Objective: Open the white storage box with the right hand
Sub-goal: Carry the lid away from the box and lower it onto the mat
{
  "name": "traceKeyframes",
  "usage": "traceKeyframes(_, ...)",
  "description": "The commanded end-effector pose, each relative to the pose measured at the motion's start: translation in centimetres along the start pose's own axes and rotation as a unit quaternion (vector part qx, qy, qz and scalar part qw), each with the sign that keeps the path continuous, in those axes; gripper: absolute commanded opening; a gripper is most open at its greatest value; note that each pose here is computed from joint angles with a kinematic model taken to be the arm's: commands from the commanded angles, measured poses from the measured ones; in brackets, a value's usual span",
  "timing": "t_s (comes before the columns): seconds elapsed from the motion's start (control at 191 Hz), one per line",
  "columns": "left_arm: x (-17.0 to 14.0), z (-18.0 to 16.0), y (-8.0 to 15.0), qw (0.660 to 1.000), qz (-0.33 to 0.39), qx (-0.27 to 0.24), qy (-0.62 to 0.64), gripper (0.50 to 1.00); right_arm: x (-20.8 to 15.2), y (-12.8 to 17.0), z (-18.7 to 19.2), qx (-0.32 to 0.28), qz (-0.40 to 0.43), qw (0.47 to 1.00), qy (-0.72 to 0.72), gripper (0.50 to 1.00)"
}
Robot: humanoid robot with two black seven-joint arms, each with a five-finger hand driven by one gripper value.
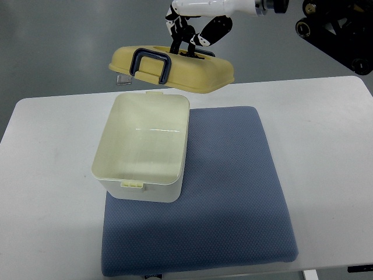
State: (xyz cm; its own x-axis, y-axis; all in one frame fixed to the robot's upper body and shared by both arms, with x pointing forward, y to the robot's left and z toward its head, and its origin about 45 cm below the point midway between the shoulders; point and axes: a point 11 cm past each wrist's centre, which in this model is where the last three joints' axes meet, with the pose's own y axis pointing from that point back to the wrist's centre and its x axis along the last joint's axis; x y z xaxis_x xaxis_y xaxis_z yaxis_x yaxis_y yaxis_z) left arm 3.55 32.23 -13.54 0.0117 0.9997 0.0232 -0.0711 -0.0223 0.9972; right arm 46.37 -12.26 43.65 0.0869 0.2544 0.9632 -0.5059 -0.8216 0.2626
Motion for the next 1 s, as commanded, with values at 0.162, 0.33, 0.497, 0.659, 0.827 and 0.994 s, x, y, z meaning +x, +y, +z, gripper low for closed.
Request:
traceKeyframes(0.162,-0.1,0.0,0.0,1.000,-0.002,0.000,0.000,1.000,-5.8,3.8,4.0,-0.061,-0.051,0.996,-0.039,0.500)
traceKeyframes(0.33,-0.2,0.0,0.0,1.000,-0.005,0.000,-0.001,1.000,-8.8,6.9,6.3,-0.101,-0.090,0.990,-0.049,0.500)
traceKeyframes(0.497,-0.3,0.0,0.0,1.000,-0.009,0.000,-0.002,1.000,-11.3,9.2,7.5,-0.126,-0.125,0.983,-0.048,0.500)
traceKeyframes(0.659,-0.4,0.0,0.0,1.000,-0.010,0.000,-0.002,1.000,-14.0,10.8,8.0,-0.140,-0.156,0.976,-0.058,0.500)
traceKeyframes(0.827,-0.4,0.0,0.0,1.000,-0.010,0.001,-0.002,1.000,-17.0,11.5,7.8,-0.148,-0.190,0.968,-0.075,0.500)
traceKeyframes(0.994,-0.4,0.0,0.0,1.000,-0.010,0.001,-0.001,1.000,-18.5,11.1,7.1,-0.143,-0.211,0.963,-0.091,0.500)
